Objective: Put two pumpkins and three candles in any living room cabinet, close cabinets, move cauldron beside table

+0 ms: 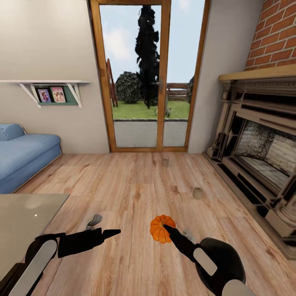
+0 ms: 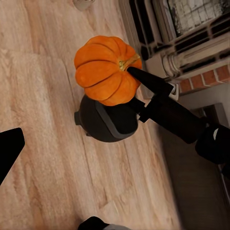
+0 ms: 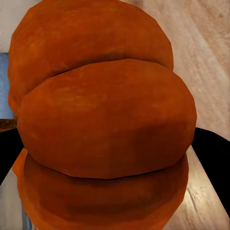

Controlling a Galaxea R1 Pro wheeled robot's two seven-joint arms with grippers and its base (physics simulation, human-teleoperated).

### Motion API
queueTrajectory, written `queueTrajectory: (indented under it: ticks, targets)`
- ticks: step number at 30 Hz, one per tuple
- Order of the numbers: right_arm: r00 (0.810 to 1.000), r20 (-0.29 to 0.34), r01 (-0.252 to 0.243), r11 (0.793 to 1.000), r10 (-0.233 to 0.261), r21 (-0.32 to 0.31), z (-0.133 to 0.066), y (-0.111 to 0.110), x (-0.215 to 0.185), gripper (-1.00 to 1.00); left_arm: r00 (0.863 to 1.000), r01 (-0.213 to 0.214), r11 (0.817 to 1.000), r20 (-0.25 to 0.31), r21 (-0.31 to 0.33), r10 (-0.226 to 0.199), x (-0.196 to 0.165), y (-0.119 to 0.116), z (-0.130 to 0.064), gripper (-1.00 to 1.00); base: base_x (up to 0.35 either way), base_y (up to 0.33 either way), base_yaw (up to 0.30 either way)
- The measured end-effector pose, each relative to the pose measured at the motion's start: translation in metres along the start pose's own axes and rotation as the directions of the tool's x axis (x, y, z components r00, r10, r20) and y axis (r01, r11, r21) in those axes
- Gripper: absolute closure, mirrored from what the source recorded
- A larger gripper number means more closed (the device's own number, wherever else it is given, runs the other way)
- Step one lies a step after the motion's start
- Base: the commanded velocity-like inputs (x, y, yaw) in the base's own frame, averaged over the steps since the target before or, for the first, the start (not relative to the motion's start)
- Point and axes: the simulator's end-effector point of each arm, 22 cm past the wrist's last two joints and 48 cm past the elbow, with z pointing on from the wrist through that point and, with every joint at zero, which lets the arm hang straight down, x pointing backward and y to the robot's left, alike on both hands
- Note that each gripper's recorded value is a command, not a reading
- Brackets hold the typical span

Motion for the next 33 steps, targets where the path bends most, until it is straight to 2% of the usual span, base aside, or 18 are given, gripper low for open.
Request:
queueTrajectory:
  ticks: [23,25,27,30,33]
  targets:
    - [1.0,0.01,0.004,1.0,-0.004,0.002,-0.018,0.04,-0.02,1.0,1.0,0.002,1.0,0.0,-0.009,-0.002,-0.029,-0.031,-0.018,-1.0,0.0,0.0,0.0]
    - [1.0,0.009,0.005,1.0,-0.005,0.001,-0.019,0.043,-0.022,1.0,1.0,0.011,0.999,0.0,-0.051,-0.011,-0.031,-0.022,-0.02,-1.0,0.0,0.0,0.0]
    - [1.0,0.011,0.007,1.0,-0.007,0.0,-0.022,0.046,-0.025,1.0,1.0,0.029,0.99,-0.007,-0.135,-0.03,-0.029,0.0,-0.021,-1.0,0.0,0.0,0.0]
    - [1.0,0.01,0.008,1.0,-0.008,0.002,-0.026,0.049,-0.031,1.0,0.999,0.035,0.98,-0.008,-0.198,-0.037,-0.031,0.011,-0.023,-1.0,0.0,0.0,0.0]
    - [1.0,0.014,0.026,0.999,-0.026,0.027,-0.033,0.041,-0.044,1.0,0.999,0.034,0.964,-0.003,-0.263,-0.036,-0.035,0.019,-0.025,-1.0,0.0,0.0,0.0]
